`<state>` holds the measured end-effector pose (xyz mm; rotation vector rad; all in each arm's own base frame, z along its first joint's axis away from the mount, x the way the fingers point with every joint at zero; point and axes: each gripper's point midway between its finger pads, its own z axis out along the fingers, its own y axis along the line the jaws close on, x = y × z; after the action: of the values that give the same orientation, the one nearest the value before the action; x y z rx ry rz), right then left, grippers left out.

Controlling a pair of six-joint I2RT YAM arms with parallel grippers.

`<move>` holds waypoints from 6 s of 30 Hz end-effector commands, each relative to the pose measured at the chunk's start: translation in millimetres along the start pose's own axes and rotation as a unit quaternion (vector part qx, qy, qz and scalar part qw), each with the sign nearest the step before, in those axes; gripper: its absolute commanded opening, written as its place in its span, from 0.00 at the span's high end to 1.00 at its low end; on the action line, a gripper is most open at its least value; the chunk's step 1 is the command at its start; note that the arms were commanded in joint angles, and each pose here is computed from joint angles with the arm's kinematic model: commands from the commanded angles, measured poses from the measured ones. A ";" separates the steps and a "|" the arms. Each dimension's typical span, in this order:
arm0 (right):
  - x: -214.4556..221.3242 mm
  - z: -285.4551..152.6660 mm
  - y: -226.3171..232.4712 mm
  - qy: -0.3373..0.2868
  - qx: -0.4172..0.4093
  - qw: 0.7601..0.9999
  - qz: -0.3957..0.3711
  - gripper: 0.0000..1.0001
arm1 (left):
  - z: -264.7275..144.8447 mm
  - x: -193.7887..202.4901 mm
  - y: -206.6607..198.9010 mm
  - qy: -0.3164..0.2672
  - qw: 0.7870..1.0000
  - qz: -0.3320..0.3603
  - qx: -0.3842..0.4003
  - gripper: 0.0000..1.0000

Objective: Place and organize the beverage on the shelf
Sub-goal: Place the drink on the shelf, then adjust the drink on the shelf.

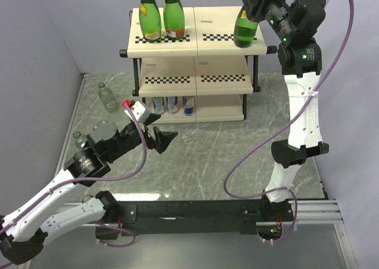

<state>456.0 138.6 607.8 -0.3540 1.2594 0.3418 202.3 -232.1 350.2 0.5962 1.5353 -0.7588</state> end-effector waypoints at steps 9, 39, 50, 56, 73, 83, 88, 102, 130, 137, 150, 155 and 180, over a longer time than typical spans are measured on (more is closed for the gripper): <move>-90.9 -2.7 -1.4 -0.162 0.032 0.984 -0.059 1.00 | -8.5 6.3 7.4 -0.017 0.999 -0.034 -0.025 0.05; -46.0 23.6 -12.7 -0.120 0.049 0.991 -0.042 0.28 | -4.7 24.2 9.5 -0.007 0.999 -0.037 -0.027 0.05; -75.2 2.5 -8.0 -0.140 0.042 0.988 -0.046 0.14 | -7.7 22.3 8.8 -0.010 0.999 -0.042 -0.026 0.05; -71.9 -2.2 -9.9 -0.129 0.031 0.990 -0.039 0.13 | -11.4 20.4 8.2 -0.015 0.999 -0.043 -0.025 0.05; -38.3 -0.4 -12.4 -0.079 -0.011 0.997 0.007 0.12 | -15.9 24.4 8.6 -0.016 0.999 -0.044 -0.026 0.05; -15.3 -2.9 -19.5 -0.047 -0.021 0.998 0.022 0.12 | -17.0 24.6 8.2 -0.020 0.999 -0.044 -0.024 0.05; 0.6 -4.9 -15.1 -0.024 -0.032 0.999 0.029 0.12 | -18.4 24.8 8.3 -0.020 0.999 -0.044 -0.024 0.05; 29.2 -13.8 -8.4 0.018 -0.044 0.998 0.040 0.12 | -19.9 25.0 8.1 -0.022 0.998 -0.045 -0.024 0.05; 79.3 1.4 -19.2 0.076 -0.043 0.995 0.056 0.18 | -22.3 27.9 7.8 -0.024 0.998 -0.050 -0.024 0.05; 81.7 1.3 -14.9 0.080 -0.055 0.993 0.061 0.32 | -22.8 27.1 7.8 -0.024 0.998 -0.050 -0.023 0.05; 72.3 3.8 5.8 0.062 -0.091 0.990 0.082 0.51 | -22.9 26.5 7.6 -0.024 0.998 -0.050 -0.024 0.05; 70.0 11.8 23.0 0.056 -0.105 0.990 0.076 0.51 | -23.2 25.8 7.5 -0.024 0.998 -0.050 -0.024 0.05; 50.7 48.2 95.3 0.003 -0.151 0.985 0.080 0.55 | -29.1 25.1 7.1 -0.023 0.998 -0.051 -0.024 0.05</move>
<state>482.1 244.4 517.4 -0.5144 1.4040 0.6838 186.2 -209.1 314.2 0.4941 1.5729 -0.7916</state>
